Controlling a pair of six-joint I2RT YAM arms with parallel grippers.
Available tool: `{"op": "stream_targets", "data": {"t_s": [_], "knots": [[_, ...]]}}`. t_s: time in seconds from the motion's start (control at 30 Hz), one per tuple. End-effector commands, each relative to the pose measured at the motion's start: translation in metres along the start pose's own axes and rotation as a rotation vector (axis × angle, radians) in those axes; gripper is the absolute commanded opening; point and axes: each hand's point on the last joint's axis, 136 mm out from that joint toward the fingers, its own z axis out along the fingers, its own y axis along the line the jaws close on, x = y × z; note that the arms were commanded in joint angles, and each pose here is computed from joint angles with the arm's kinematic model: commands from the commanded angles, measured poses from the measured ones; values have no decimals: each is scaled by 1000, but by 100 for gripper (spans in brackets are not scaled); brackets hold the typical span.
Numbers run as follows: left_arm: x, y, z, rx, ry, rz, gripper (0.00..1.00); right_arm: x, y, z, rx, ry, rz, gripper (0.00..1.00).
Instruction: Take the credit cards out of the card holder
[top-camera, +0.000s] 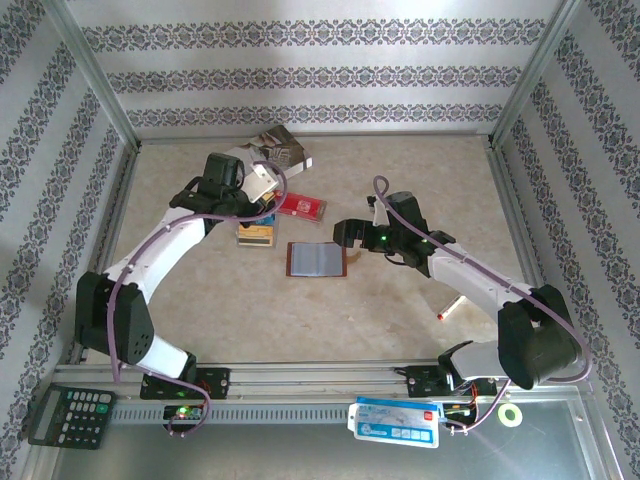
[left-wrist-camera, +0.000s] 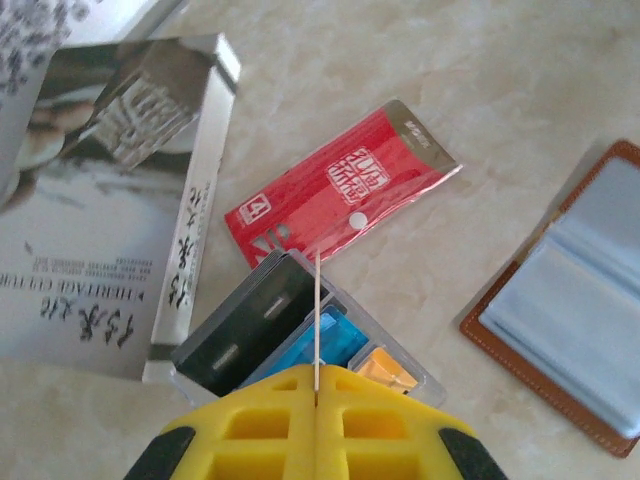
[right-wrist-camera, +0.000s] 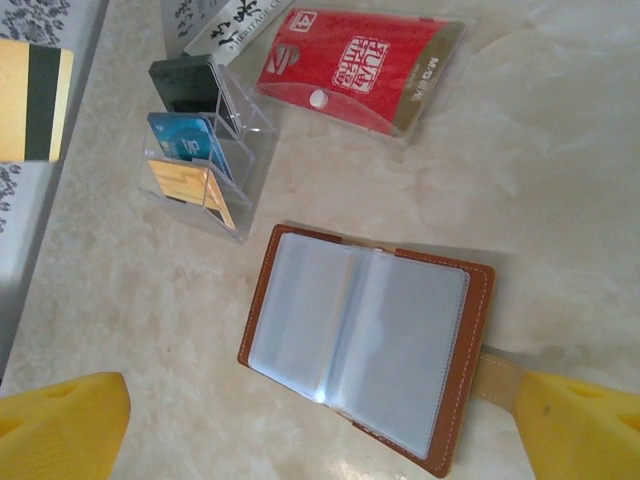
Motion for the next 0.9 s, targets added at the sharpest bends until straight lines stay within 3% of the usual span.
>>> {"op": "stream_targets", "data": {"t_s": [0.0, 0.37, 0.87], "knots": [[0, -7, 1, 89, -28, 208, 0, -9, 2, -4, 3, -12, -33, 98], [38, -14, -4, 356, -16, 331, 0, -2, -4, 4, 1, 12, 0, 98], [69, -23, 28, 476, 53, 392, 0, 3, -2, 17, -31, 57, 78, 98]]}}
